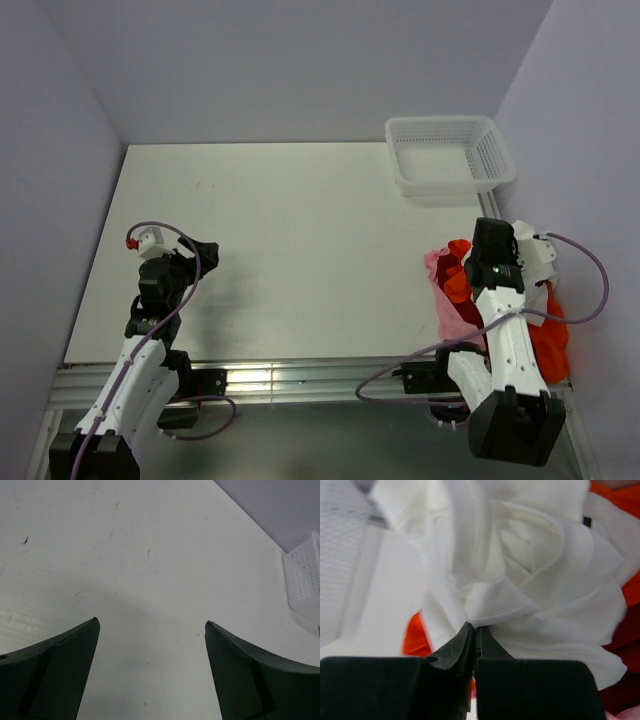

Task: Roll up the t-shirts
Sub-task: Flatten the tshirt

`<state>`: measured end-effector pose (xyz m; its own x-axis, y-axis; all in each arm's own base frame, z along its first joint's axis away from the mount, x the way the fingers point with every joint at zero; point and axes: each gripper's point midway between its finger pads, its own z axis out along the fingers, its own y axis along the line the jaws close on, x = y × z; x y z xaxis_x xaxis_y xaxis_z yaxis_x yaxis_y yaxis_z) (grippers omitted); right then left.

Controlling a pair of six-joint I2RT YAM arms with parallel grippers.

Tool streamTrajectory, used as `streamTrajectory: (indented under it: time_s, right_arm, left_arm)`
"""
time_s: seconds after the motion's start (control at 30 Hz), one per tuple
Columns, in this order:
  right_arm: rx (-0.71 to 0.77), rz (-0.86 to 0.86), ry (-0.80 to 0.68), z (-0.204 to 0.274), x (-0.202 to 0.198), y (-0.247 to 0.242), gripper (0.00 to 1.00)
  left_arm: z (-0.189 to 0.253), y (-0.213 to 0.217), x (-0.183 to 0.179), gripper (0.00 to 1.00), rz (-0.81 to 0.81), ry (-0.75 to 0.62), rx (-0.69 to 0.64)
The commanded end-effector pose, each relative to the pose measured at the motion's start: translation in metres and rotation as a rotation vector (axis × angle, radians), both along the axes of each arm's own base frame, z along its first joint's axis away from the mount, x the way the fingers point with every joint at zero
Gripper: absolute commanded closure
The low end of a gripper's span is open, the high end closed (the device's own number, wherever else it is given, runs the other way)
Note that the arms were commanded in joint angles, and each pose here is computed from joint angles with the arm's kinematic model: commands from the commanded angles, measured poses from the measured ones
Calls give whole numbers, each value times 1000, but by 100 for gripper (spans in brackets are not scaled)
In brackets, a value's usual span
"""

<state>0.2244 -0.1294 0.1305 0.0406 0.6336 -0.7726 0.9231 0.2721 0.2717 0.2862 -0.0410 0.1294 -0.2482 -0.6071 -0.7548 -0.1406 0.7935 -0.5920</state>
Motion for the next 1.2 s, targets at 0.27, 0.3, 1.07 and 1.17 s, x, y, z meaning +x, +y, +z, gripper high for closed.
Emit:
streamTrajectory:
  time_s: [0.27, 0.3, 1.07, 1.17]
  right_arm:
    - [106, 822, -656, 248, 61, 146, 100]
    - [105, 950, -745, 291, 57, 176, 100]
    - [276, 1604, -353, 179, 99, 347, 29]
    - [248, 1555, -191, 119, 105, 340, 21]
  left_arm:
    - [26, -1, 4, 8, -9, -87, -4]
    - [26, -1, 4, 8, -9, -87, -4]
    - [23, 8, 4, 8, 45, -64, 2]
    - [22, 9, 4, 8, 53, -57, 3]
